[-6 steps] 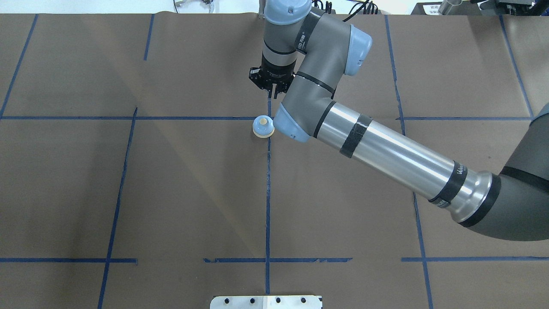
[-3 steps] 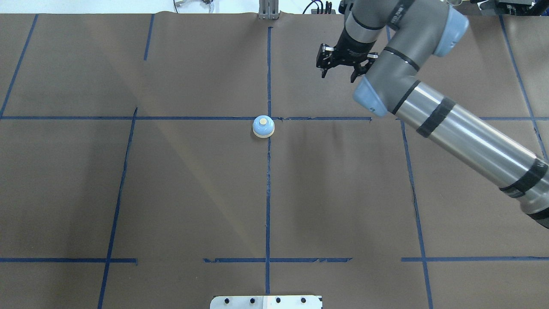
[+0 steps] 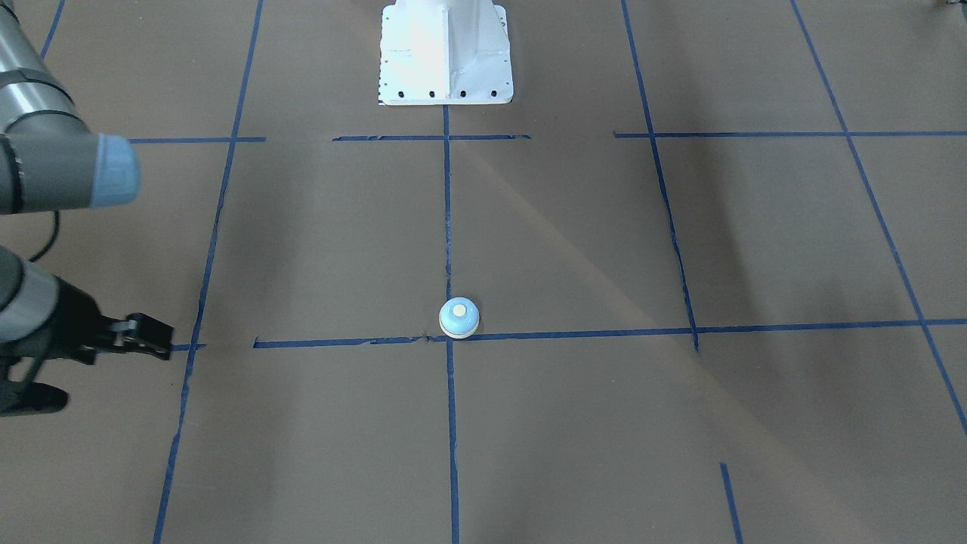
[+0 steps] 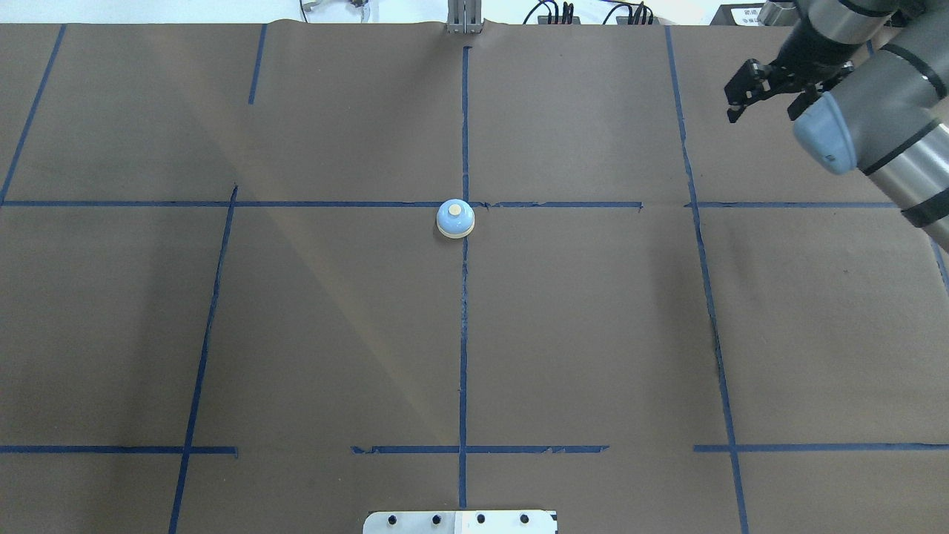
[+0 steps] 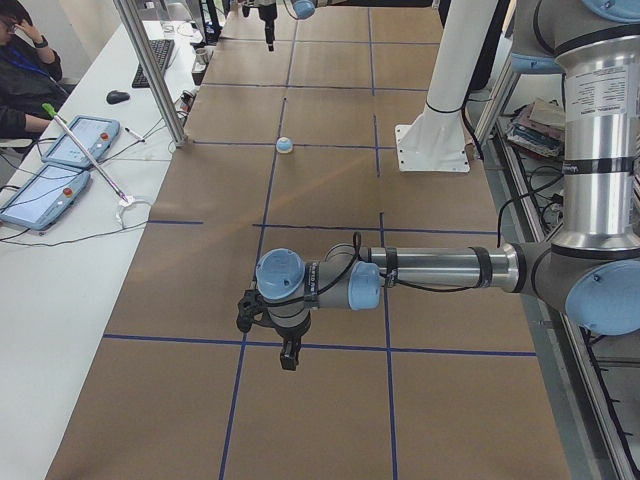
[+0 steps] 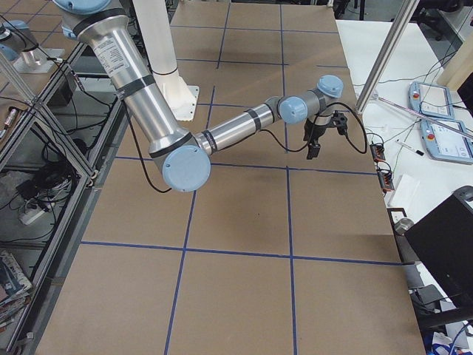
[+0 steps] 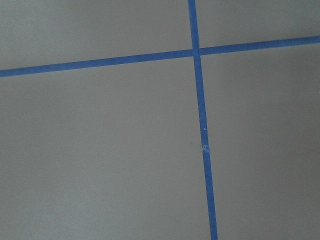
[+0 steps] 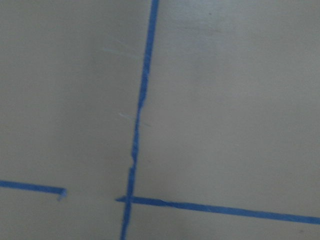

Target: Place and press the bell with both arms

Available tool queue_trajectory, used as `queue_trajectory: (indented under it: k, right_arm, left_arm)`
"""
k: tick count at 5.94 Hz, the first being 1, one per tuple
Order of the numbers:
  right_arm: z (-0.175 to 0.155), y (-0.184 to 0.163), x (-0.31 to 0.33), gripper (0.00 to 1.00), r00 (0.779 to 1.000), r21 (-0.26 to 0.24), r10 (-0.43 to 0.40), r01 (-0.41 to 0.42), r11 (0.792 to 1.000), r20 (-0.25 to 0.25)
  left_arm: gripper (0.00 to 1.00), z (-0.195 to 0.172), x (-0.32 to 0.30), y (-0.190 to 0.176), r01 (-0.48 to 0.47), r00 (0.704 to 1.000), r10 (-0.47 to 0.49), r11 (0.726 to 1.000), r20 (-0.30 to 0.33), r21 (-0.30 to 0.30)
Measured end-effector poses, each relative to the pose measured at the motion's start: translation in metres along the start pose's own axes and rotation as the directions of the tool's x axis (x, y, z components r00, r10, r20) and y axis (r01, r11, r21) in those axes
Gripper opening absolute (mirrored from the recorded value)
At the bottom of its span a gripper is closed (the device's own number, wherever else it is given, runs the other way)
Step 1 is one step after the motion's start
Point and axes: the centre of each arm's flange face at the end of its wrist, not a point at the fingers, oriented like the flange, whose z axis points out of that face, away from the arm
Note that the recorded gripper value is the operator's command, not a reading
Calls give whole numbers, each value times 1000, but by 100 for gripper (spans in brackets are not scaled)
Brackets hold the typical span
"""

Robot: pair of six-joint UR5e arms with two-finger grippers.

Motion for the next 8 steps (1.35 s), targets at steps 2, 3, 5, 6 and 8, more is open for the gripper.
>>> queue_trajectory:
  k: [2, 3, 5, 6, 8]
  right_arm:
    - [-11, 72, 142, 100, 992, -30, -122, 122, 992, -15]
    - [-12, 114, 208, 100, 990, -39, -140, 140, 989, -15]
    - [-14, 186, 281, 100, 996, -42, -91, 90, 995, -19]
    - [-14, 202, 293, 100, 998, -43, -65, 64, 997, -19]
    - [-11, 212, 300, 100, 999, -51, -40, 39, 998, -19]
  left_arm:
    - [100, -1, -3, 14, 2, 999, -2, 1000, 44, -7]
    - [100, -5, -1, 28, -2, 998, 3, 1000, 69, -5]
    - [100, -8, 3, 46, -5, 997, 5, 1000, 81, -3]
    - [100, -8, 3, 49, -5, 997, 6, 1000, 81, -6]
    - [100, -7, 3, 50, -5, 997, 5, 1000, 78, -8]
